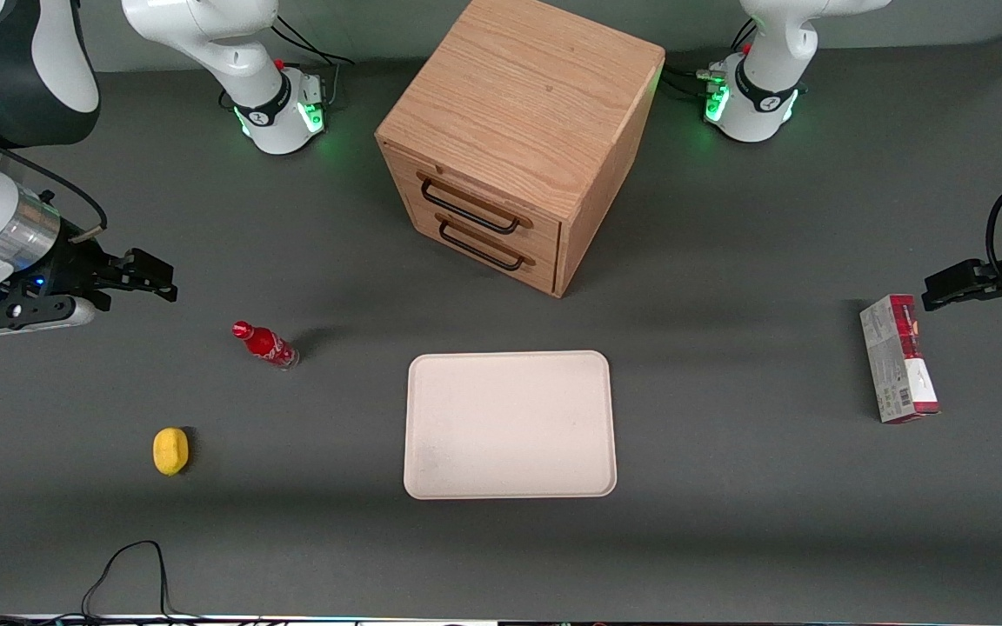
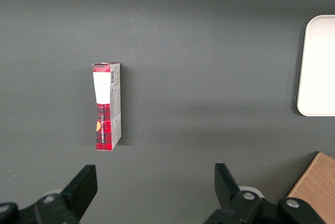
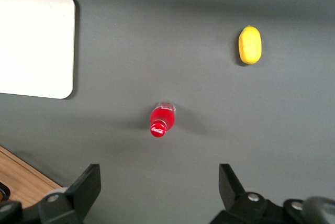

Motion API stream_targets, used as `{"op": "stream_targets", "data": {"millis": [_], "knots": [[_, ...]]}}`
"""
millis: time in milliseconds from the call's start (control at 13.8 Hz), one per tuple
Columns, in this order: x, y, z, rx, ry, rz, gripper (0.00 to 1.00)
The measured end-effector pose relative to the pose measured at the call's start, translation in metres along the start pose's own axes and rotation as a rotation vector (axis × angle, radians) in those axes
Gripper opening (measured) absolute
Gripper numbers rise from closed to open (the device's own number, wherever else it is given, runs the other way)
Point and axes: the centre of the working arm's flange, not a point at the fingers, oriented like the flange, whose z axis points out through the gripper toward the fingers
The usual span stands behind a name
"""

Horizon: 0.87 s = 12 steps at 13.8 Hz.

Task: Place coke bottle on tray
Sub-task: 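Move the open right gripper toward the red Coca-Cola bottle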

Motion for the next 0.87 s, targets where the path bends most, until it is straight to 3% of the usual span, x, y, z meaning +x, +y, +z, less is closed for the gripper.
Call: {"op": "stream_targets", "data": {"millis": [218,871], "knots": [[-0.003,0.003,0.001,0.002,-0.029,0.005,1.0],[-0.006,0.003,-0.024,0.004,-0.047,0.006,1.0]]}}
